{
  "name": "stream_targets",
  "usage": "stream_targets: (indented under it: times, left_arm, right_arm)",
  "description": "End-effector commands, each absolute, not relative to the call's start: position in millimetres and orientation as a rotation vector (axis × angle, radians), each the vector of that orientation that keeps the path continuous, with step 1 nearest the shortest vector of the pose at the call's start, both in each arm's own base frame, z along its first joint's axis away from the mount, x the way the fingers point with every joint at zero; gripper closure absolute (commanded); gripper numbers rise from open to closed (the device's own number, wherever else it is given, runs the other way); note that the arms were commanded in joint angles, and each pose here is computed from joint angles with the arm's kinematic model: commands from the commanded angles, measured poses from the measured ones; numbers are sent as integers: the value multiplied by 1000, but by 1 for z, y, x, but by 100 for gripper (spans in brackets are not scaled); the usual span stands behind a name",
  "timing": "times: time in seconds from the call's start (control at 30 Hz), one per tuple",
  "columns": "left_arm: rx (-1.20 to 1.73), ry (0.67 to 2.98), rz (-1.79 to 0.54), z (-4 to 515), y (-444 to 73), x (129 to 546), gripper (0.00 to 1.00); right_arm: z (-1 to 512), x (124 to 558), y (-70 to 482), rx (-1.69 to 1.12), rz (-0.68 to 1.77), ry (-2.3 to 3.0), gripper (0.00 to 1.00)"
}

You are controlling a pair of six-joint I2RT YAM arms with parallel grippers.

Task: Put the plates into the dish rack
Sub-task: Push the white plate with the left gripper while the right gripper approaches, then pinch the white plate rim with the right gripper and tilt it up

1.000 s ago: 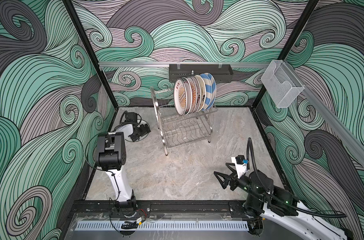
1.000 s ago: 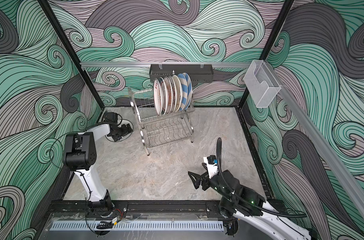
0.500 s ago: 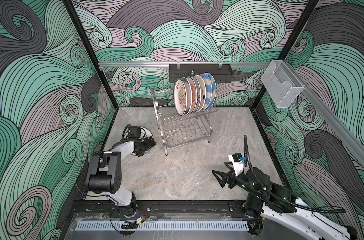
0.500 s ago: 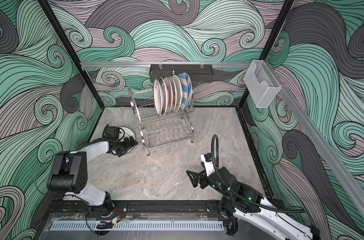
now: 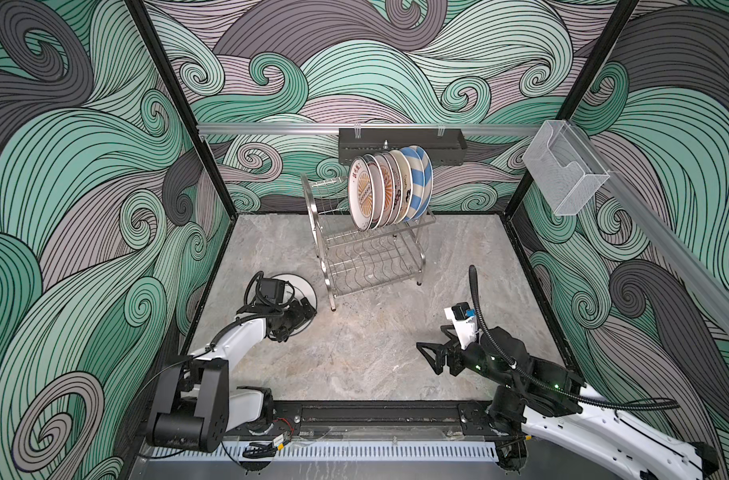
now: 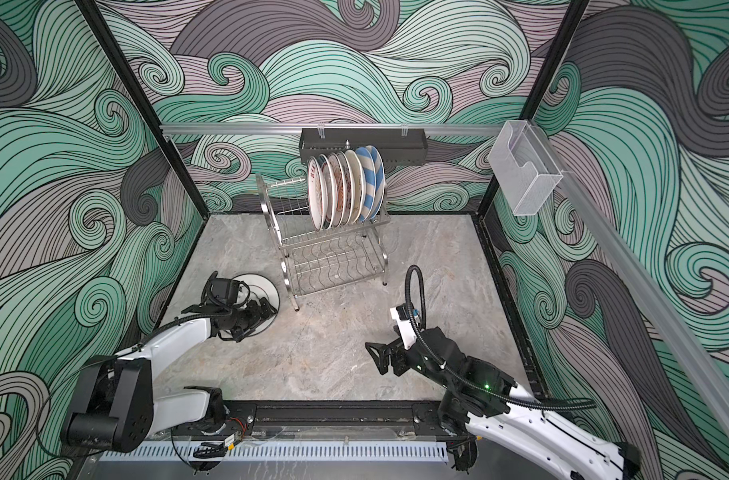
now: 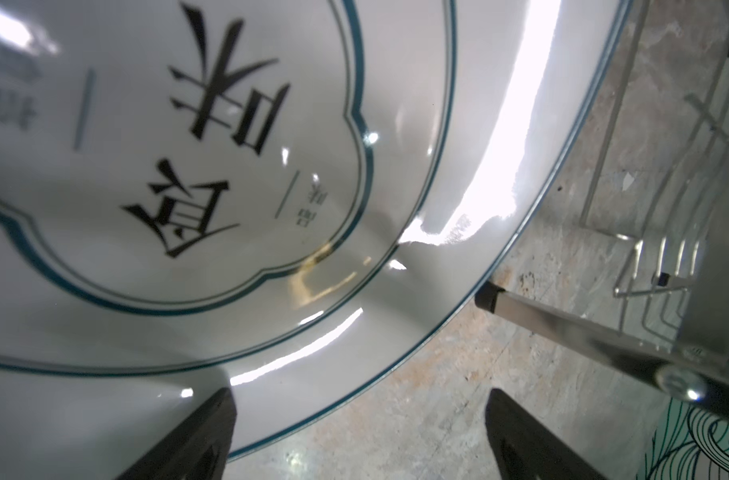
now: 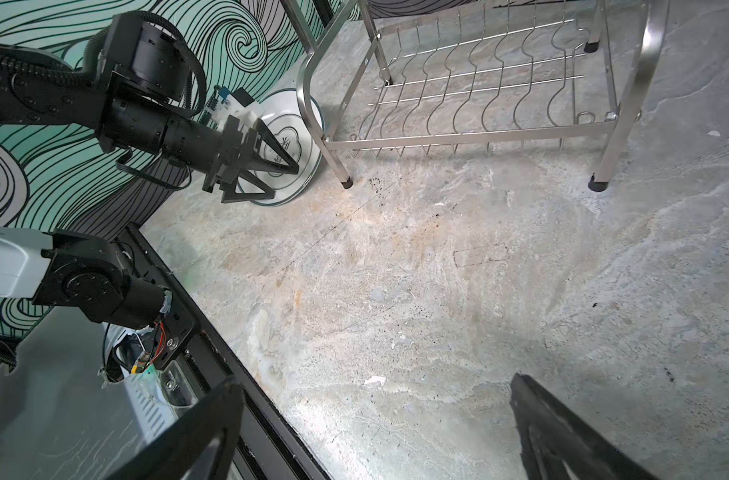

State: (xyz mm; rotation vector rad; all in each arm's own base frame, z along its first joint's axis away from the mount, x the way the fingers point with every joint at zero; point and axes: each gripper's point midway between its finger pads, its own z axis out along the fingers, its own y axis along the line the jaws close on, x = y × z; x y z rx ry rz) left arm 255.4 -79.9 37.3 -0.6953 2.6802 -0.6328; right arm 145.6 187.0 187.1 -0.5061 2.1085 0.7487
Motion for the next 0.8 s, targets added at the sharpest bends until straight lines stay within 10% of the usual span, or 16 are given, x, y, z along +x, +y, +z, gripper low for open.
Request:
stream_targets:
  times: [0.0, 0.77]
  left_arm:
    - [-795, 2790, -623, 21, -88, 216, 3]
    - [-649, 2703, -823, 48, -132, 181, 2]
  right_arm:
    - [203, 148, 194, -450, 823, 2092, 0]
    - [137, 169, 309, -333, 1183, 2270, 8]
